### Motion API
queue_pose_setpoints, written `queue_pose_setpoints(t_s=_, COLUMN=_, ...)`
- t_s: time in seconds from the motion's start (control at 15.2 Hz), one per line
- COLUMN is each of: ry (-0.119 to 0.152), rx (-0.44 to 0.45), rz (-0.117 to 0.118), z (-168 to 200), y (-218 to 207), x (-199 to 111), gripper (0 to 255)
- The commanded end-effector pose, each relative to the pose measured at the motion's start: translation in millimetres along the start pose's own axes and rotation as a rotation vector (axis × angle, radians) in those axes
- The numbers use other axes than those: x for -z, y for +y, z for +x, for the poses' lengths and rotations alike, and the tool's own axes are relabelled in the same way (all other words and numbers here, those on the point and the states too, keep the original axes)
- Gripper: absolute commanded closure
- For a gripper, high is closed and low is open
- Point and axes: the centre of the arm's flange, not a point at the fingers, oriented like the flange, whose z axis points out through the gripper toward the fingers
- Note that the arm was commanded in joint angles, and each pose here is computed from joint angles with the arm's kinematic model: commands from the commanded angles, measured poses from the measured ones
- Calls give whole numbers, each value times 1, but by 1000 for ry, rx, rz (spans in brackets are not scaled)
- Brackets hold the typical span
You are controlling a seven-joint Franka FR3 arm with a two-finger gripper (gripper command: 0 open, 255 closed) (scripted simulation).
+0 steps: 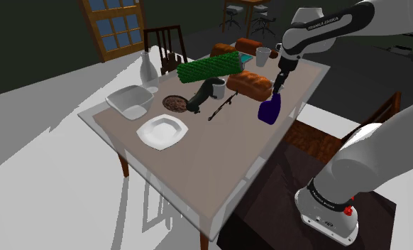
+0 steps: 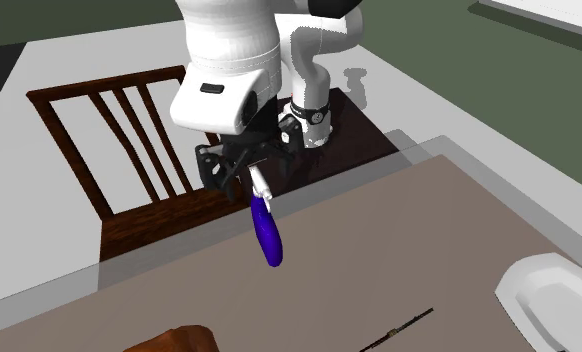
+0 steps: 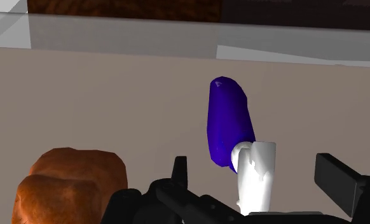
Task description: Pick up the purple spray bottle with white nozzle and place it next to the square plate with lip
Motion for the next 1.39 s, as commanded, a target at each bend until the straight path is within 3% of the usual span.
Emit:
queue_pose_setpoints(t_s=0.0, ry=0, rx=0, rz=0, z=0, y=0, x=0, gripper=0)
queue_pose_setpoints(t_s=0.07, ry=0, rx=0, rz=0, z=0, y=0, x=0, gripper=0)
queue_pose_setpoints(t_s=0.13, ry=0, rx=0, rz=0, z=0, y=0, x=0, gripper=255)
queue_pose_setpoints(t_s=0.73, ry=0, rx=0, rz=0, z=0, y=0, x=0, gripper=255)
queue_pose_setpoints(t_s=1.32, ry=0, rx=0, rz=0, z=2, y=0, x=47, gripper=255)
